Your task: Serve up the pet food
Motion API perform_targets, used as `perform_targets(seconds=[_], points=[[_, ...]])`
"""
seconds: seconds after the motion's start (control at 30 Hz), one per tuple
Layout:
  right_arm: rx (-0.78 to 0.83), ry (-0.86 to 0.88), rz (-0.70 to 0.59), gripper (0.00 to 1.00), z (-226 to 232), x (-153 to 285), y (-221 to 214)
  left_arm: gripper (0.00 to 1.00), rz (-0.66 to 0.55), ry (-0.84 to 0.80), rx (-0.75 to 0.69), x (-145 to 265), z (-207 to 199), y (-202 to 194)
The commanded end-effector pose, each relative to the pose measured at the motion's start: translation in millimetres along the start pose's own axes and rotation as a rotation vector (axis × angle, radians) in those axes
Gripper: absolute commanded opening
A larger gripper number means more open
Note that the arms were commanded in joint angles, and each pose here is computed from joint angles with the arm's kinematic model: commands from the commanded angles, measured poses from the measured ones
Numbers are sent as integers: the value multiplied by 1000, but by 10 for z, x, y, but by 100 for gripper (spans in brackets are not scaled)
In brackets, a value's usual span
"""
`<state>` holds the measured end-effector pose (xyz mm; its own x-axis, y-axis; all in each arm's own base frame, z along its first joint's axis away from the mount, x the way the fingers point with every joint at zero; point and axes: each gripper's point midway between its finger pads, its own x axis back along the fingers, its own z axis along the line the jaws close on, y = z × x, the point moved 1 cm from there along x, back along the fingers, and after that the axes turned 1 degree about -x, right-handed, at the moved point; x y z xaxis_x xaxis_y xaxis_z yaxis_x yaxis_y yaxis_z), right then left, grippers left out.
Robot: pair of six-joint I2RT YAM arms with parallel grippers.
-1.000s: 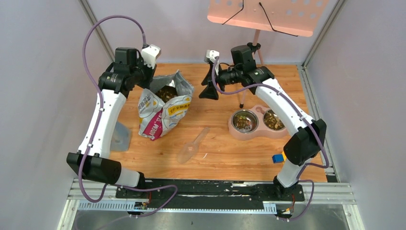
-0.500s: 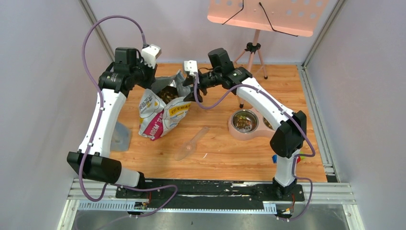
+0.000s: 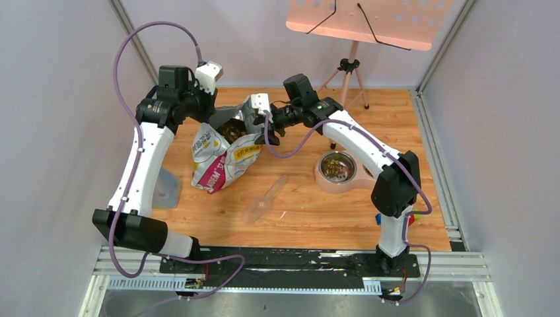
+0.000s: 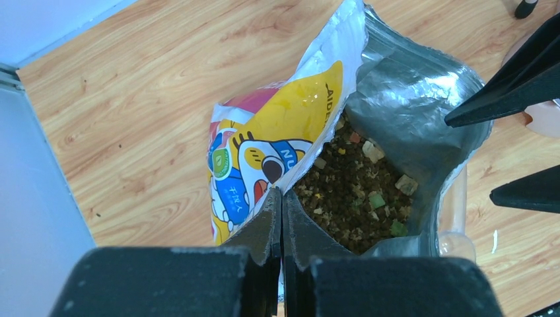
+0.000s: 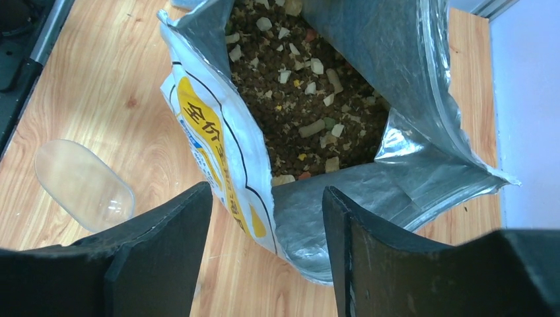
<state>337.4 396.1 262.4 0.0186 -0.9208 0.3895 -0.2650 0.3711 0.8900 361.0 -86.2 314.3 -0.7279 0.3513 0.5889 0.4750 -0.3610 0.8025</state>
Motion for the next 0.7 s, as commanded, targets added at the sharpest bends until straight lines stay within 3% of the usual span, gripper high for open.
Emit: perform_targets(seconds=[0.0,0.4,0.67], points=[[42,-13,5,62,-38,-36,-22,0,-128,2,-26,131,4,342],[31,-10,14,53,-104,-156,-126,0,-134,34,-42,81,93,410],[70,-4,27,30,-44,-143,-93,0,-159,18,-34,16,115,581]])
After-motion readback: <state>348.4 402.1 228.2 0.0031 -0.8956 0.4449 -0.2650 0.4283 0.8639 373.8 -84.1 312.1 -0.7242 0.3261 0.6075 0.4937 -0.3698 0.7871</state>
